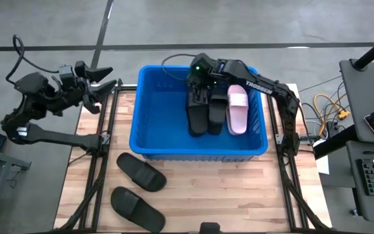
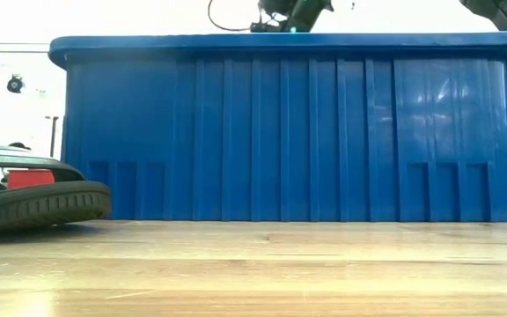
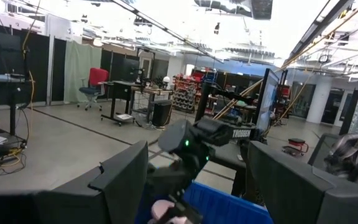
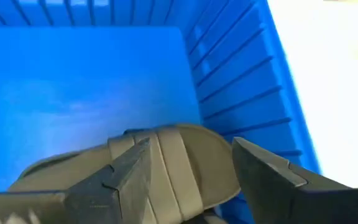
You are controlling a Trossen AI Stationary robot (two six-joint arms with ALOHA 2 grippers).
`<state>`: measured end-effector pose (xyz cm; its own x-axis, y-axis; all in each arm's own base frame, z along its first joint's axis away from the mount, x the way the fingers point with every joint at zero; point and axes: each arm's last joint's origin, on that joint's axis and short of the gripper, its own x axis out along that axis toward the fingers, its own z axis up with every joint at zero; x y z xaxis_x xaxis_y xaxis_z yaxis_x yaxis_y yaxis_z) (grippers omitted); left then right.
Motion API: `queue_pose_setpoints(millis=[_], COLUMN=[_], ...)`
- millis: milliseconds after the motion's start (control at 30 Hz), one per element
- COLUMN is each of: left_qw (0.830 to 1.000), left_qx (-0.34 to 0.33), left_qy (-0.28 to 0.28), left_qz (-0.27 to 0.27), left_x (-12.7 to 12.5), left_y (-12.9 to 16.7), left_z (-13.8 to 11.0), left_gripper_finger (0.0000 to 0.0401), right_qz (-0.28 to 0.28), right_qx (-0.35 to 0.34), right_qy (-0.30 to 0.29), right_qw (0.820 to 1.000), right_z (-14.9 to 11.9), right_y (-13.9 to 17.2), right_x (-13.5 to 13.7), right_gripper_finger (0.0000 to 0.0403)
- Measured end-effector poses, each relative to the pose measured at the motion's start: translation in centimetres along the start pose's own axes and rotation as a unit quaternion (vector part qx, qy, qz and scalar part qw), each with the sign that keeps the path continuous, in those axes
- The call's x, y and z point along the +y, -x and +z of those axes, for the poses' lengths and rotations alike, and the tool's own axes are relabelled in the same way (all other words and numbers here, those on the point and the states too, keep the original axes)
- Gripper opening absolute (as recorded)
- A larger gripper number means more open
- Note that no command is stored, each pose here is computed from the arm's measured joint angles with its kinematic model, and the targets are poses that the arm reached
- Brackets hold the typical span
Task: Pick and place slides into bin
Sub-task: Put the black slide into the blue bin
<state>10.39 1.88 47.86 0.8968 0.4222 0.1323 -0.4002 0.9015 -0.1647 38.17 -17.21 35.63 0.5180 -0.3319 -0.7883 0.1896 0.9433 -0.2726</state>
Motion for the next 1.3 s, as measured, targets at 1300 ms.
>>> queue_pose_setpoints(millis=[1300], left_qw=[0.97], left_qx=[0.033], left_qy=[0.084], left_qz=[-0.227], left_x=[-0.8], left_y=[1.7], left_z=[0.2], left_gripper_finger=[0.0262], right_qz=[-0.012], right_qx=[-0.375], right_qy=[-0.148], right_qw=[0.915], right_z=[6.5], right_y=[18.8], right_x=[13.9], right_gripper_finger=[0.021])
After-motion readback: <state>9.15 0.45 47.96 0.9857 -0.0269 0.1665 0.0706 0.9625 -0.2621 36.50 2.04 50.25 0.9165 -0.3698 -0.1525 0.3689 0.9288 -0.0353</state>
